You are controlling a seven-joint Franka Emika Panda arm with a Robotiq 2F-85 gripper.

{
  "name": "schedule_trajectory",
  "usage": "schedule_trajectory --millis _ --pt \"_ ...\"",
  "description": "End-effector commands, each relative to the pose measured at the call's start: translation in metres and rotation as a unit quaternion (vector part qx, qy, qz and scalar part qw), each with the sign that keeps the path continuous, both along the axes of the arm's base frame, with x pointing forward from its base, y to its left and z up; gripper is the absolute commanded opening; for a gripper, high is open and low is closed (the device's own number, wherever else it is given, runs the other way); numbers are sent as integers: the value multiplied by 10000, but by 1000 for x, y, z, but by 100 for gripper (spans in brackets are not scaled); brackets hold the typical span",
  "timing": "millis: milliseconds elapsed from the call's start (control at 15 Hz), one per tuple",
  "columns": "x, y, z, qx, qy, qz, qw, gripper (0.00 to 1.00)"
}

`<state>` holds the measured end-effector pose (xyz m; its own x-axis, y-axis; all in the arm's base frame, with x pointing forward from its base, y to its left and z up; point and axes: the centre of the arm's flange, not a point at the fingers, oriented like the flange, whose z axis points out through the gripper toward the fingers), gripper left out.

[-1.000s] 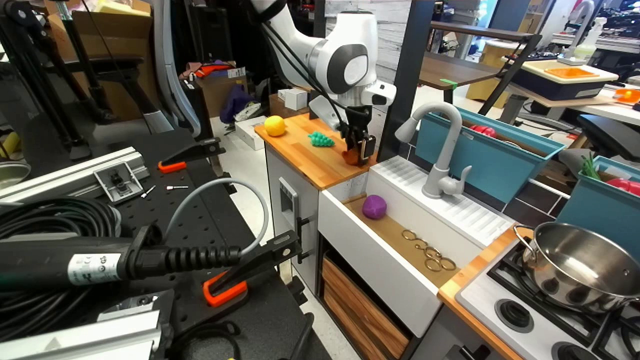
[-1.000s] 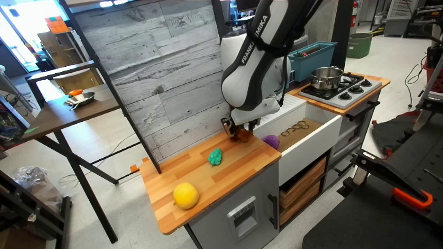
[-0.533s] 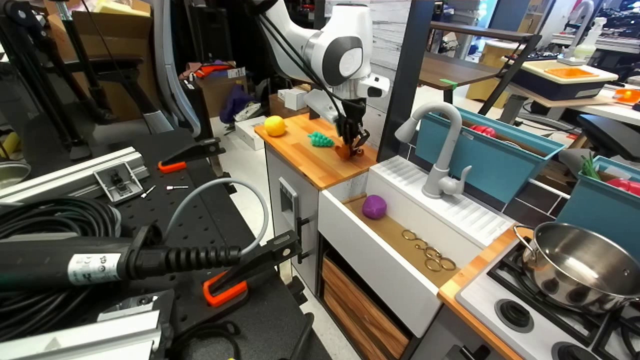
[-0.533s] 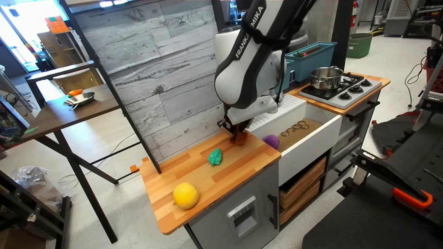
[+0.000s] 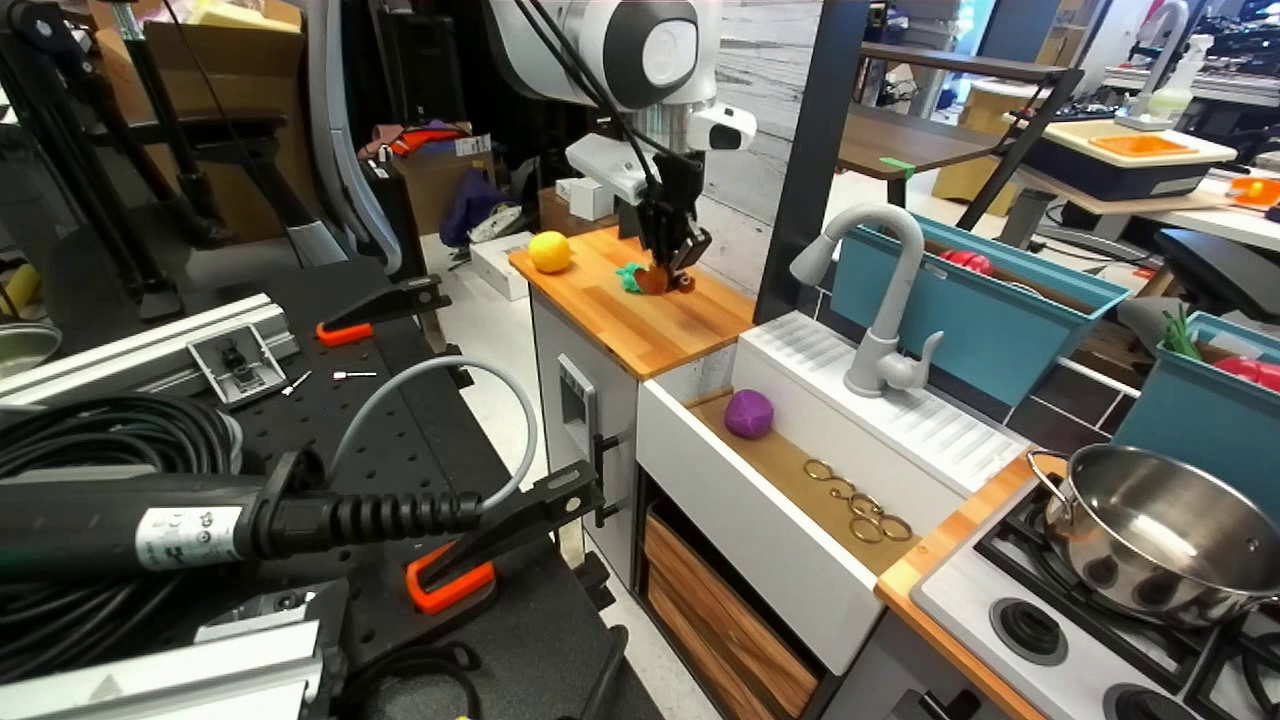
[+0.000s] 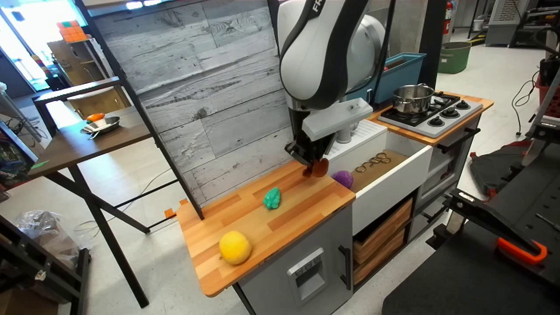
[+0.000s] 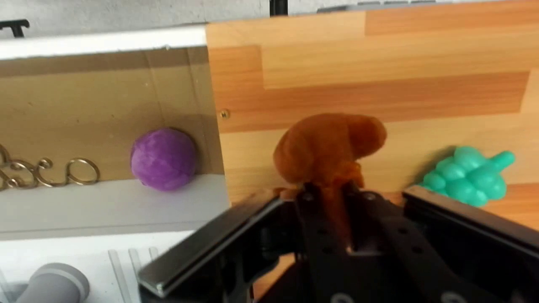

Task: Move the plush toy

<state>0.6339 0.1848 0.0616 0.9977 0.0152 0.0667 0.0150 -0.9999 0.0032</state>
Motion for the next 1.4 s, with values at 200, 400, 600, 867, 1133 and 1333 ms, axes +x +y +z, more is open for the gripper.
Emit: schedule_trajectory --millis 200,400,600,867,1133,1333 --pt "-34 -17 -29 -312 501 -247 9979 3" --pt "-20 -17 -48 -236 461 -492 9974 3" --pt "-17 -11 -68 -230 508 -627 9965 3" --pt "-12 -10 -83 -283 515 -661 9961 25" --pt "-8 -10 -70 -251 531 -615 9964 61" --pt "-11 -9 -52 -101 581 -507 9970 82"
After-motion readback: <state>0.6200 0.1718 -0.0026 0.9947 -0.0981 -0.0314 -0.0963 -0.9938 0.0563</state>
